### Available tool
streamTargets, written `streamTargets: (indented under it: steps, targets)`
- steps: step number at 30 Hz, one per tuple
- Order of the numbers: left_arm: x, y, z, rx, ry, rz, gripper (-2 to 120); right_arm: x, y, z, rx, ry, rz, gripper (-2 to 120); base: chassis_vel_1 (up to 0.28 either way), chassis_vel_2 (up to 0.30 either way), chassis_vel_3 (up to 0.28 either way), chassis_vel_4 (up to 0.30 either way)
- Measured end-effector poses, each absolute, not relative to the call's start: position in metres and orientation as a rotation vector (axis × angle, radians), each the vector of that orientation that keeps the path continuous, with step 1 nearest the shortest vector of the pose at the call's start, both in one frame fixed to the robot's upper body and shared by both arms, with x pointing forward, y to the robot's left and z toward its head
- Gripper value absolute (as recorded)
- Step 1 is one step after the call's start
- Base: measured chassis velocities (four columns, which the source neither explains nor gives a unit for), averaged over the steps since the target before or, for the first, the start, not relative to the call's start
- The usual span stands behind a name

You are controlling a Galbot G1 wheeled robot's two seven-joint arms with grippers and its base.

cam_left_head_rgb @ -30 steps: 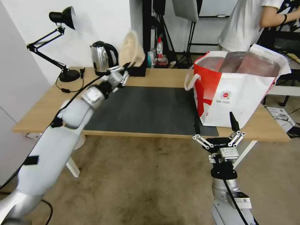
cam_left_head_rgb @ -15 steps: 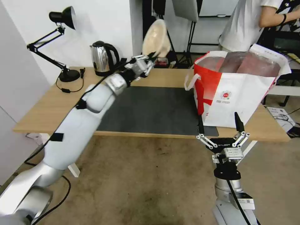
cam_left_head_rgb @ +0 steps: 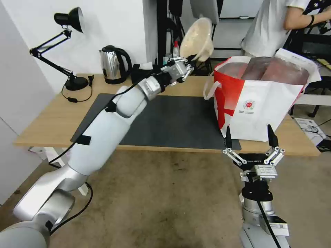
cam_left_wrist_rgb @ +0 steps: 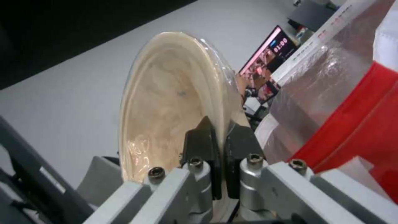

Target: Pick up the trash from the table and place it into the takeout bag.

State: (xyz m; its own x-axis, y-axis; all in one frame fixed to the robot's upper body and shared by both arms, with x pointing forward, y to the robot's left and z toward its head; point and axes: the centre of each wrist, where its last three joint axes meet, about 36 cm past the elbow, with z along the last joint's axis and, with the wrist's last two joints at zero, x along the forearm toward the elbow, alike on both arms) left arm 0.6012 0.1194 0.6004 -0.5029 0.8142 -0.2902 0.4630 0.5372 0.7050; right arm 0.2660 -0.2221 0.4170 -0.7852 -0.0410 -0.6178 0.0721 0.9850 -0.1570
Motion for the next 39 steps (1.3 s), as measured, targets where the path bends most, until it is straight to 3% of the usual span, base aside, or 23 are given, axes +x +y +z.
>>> streamTargets:
  steps: [19,39]
  targets:
    - [0.615,0.053,0.604,1.157,2.072,0.762,0,0.262,-0.216,0.424,0.045,2.45,-0.203,100,0.0,0.0,0.0,0.0]
    - [0.627,0.02,0.596,1.236,2.037,0.801,0,0.26,-0.212,0.427,0.058,2.444,-0.18,100,0.0,0.0,0.0,0.0]
